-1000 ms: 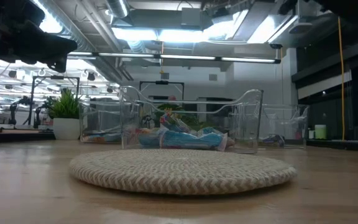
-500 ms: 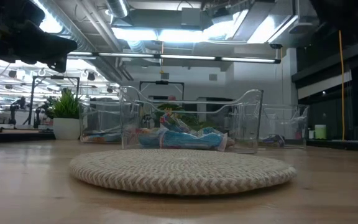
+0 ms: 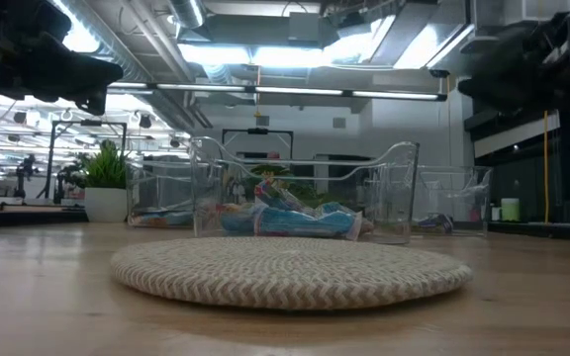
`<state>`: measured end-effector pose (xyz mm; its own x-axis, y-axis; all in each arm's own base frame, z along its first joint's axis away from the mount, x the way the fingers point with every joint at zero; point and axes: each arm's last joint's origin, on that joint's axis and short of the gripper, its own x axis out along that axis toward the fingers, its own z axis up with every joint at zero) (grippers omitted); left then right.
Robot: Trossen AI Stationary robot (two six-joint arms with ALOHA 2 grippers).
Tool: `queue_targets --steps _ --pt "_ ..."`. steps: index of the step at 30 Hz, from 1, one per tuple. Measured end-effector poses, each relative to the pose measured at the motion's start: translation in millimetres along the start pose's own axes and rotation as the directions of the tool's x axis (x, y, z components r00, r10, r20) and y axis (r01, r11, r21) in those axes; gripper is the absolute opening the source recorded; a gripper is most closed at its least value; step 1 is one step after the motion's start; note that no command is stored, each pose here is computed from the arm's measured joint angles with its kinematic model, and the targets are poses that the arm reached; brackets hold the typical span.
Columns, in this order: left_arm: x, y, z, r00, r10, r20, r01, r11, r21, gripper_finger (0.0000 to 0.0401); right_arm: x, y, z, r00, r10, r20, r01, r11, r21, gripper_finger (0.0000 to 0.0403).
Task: Pick and place Granola Bars by type
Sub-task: Return to Home Position
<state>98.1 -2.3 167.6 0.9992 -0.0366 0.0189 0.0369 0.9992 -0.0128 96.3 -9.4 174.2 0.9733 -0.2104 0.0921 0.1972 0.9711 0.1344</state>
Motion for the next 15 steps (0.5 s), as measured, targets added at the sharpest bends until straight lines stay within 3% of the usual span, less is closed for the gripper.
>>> queue_targets --steps 15 --pt "0.0 0.0 0.1 1.0 0.0 0.0 0.0 1.0 0.0 0.001 0.0 1.9 -5.5 0.995 0.079 -0.064 -0.084 0.993 -0.078 0.002"
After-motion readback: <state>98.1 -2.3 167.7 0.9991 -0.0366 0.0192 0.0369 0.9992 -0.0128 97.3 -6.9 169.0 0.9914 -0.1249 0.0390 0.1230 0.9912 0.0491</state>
